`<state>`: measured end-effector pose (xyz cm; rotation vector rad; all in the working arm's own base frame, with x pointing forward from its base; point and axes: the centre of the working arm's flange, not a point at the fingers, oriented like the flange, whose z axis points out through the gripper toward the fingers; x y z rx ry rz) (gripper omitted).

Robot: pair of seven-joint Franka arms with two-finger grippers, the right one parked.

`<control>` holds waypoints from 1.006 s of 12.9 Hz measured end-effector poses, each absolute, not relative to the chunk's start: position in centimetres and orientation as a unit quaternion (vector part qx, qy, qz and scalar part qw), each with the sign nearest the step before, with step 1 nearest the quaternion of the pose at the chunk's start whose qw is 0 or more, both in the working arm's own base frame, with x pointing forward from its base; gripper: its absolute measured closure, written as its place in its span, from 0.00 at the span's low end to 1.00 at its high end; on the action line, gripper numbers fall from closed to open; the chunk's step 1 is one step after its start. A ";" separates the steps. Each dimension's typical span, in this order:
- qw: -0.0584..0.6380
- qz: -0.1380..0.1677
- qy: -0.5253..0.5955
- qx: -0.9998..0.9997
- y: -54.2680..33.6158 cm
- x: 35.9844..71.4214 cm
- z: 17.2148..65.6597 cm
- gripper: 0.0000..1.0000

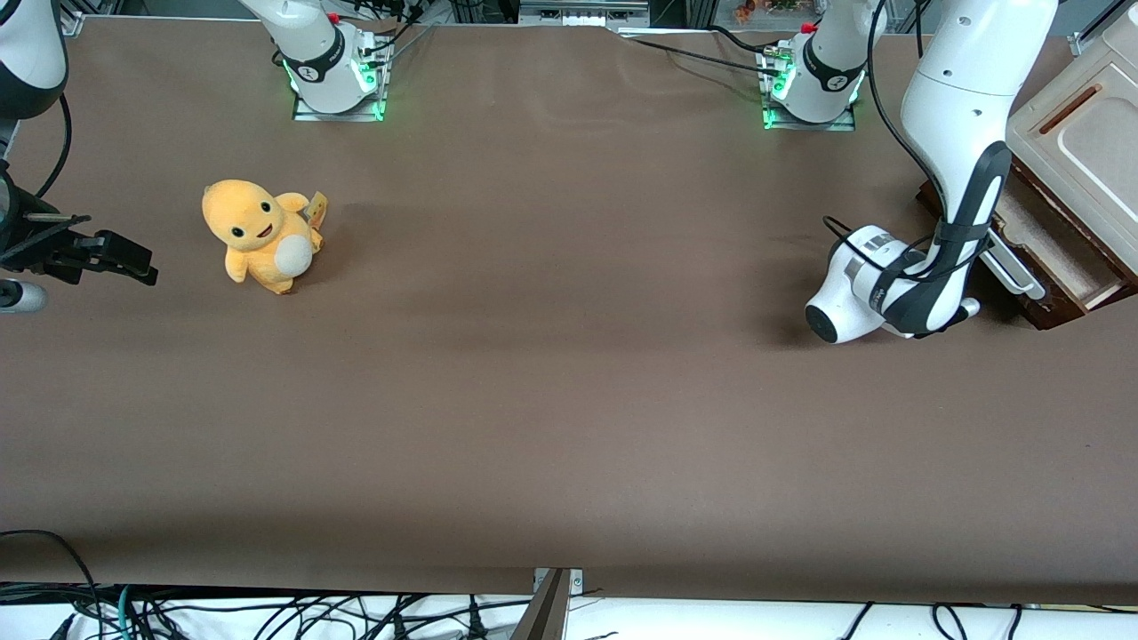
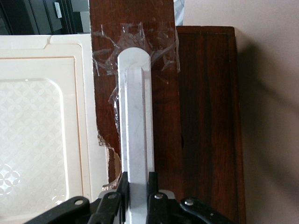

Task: Open lower drawer with left arm only
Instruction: 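Pull the handle outward with the left gripper, sliding the drawer open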

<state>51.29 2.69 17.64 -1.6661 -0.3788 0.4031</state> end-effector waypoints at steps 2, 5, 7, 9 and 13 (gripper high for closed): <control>0.637 0.175 -0.166 -0.732 2.1 51.6 17.7 0.81; 0.634 0.175 -0.169 -0.734 1.4 52.1 18.0 0.81; 0.636 0.176 -0.169 -0.733 1.4 52.1 17.9 0.81; 0.636 0.177 -0.169 -0.731 1.4 52.1 17.8 0.81; 0.624 0.201 -0.168 -0.737 0.0 51.6 17.5 0.56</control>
